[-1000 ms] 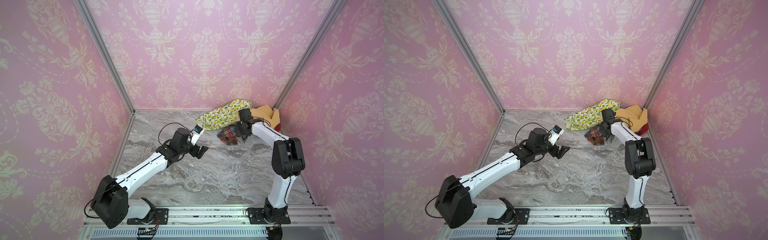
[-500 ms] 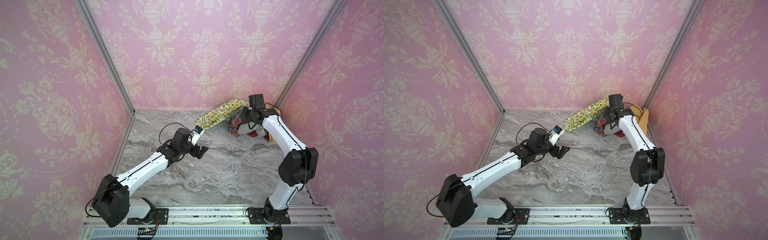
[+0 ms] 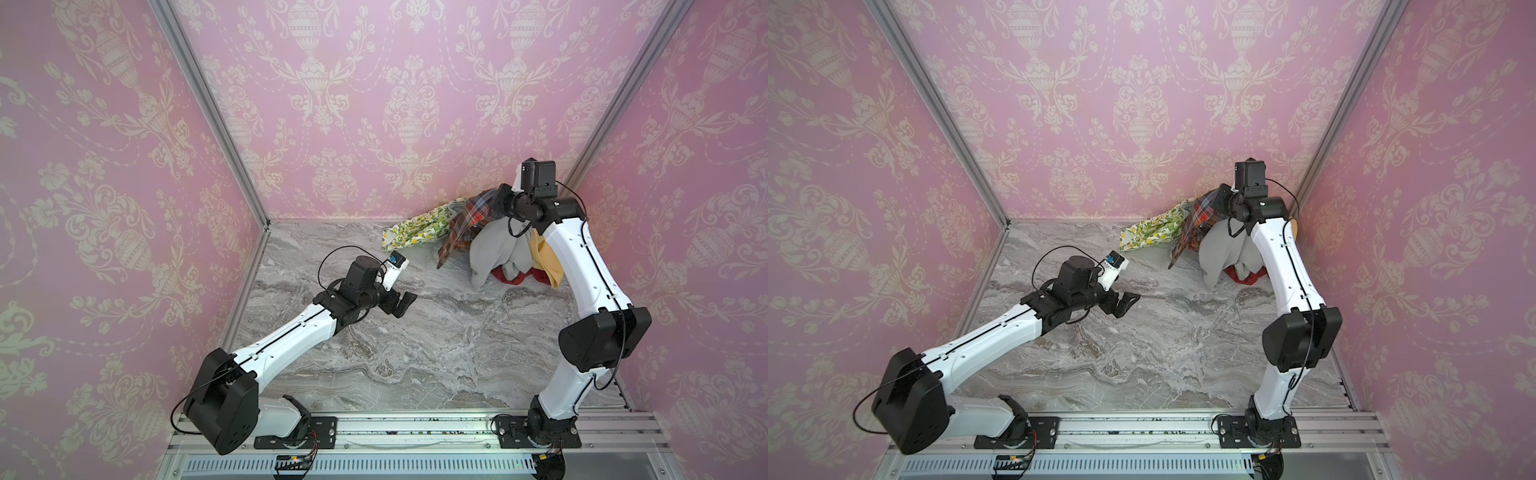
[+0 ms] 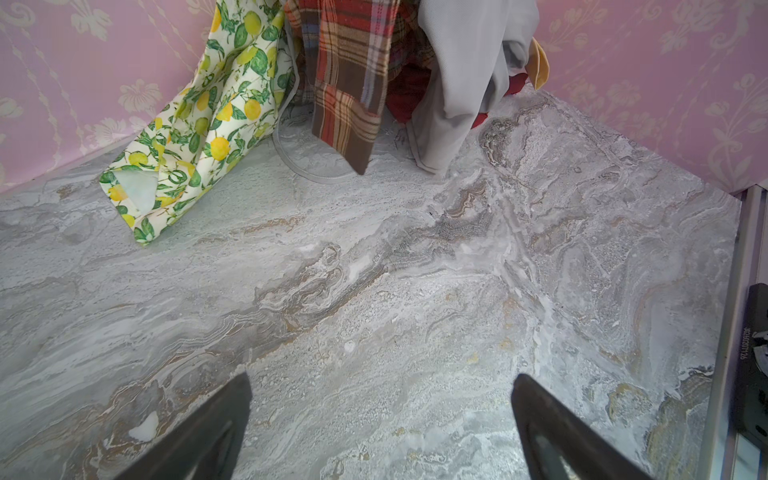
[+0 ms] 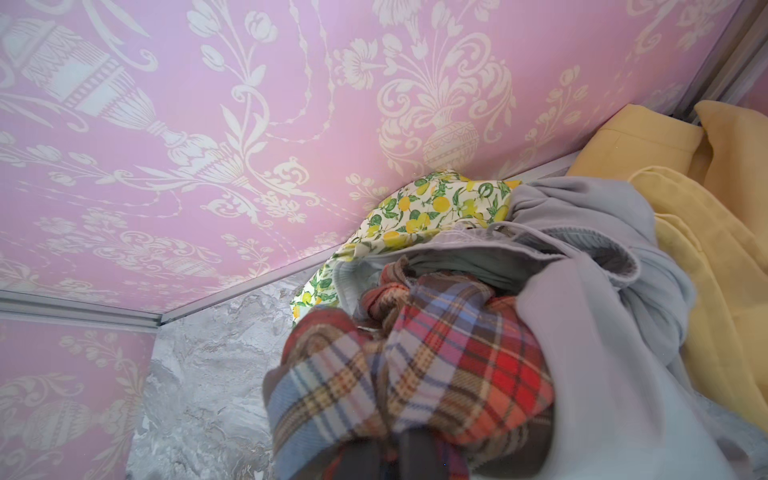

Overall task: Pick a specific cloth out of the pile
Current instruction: 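Lift the plaid shirt up out of the pile with the right gripper, then grasp the hanging plaid shirt with the left gripper beside the right gripper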

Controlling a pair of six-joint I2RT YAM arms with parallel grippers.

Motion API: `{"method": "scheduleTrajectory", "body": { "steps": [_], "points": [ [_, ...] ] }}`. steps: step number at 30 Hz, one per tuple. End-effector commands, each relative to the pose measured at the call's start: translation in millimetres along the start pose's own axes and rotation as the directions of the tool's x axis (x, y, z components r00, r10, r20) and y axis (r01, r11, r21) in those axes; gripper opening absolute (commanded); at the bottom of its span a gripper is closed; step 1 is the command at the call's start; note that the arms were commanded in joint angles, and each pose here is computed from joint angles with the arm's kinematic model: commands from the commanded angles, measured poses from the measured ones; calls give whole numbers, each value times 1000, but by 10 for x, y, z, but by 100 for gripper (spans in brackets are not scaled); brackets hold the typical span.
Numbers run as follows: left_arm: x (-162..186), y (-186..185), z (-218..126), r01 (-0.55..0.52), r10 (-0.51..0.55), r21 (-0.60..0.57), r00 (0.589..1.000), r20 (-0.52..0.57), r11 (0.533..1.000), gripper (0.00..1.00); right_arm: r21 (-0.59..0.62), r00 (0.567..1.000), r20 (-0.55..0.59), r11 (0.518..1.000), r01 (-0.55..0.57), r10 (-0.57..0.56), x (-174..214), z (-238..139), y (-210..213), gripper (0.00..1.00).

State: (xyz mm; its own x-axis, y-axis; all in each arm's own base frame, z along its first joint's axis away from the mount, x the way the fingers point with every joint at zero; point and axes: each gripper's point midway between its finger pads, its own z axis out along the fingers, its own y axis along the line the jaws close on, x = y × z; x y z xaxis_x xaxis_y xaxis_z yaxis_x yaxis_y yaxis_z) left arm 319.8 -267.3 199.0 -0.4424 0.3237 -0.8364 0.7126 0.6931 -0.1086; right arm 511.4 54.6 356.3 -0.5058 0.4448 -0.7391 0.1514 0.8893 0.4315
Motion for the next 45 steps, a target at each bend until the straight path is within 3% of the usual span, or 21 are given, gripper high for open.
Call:
{"method": "scheduleTrajectory", "body": {
  "steps": [1,11,15,21,28,38,45],
  "points": [
    [-67,10,-21,-26,26,-14,999,22,1000,99,-163,984,175,987,2,27,-563,-499,427,0],
    [-88,35,-45,-27,28,-32,999,31,999,99,-391,934,344,919,52,94,-1010,-1012,891,0],
    [-158,77,-58,-12,16,-58,998,59,998,99,-452,931,339,891,36,134,-1032,-1114,1003,0],
    [-471,231,-2,62,-44,-126,989,143,990,99,-481,941,326,873,85,88,-806,-1203,1191,0],
    [-1004,366,14,140,-78,-159,936,345,977,99,-495,954,298,859,132,25,-496,-1254,1343,0],
    [-1548,178,-39,53,-15,-56,849,528,997,99,-478,971,235,865,153,-42,-23,-1106,1353,0],
    [-1759,29,235,-37,14,30,833,553,999,99,-485,976,212,860,155,-57,156,-1051,1482,0]
  ]
}}
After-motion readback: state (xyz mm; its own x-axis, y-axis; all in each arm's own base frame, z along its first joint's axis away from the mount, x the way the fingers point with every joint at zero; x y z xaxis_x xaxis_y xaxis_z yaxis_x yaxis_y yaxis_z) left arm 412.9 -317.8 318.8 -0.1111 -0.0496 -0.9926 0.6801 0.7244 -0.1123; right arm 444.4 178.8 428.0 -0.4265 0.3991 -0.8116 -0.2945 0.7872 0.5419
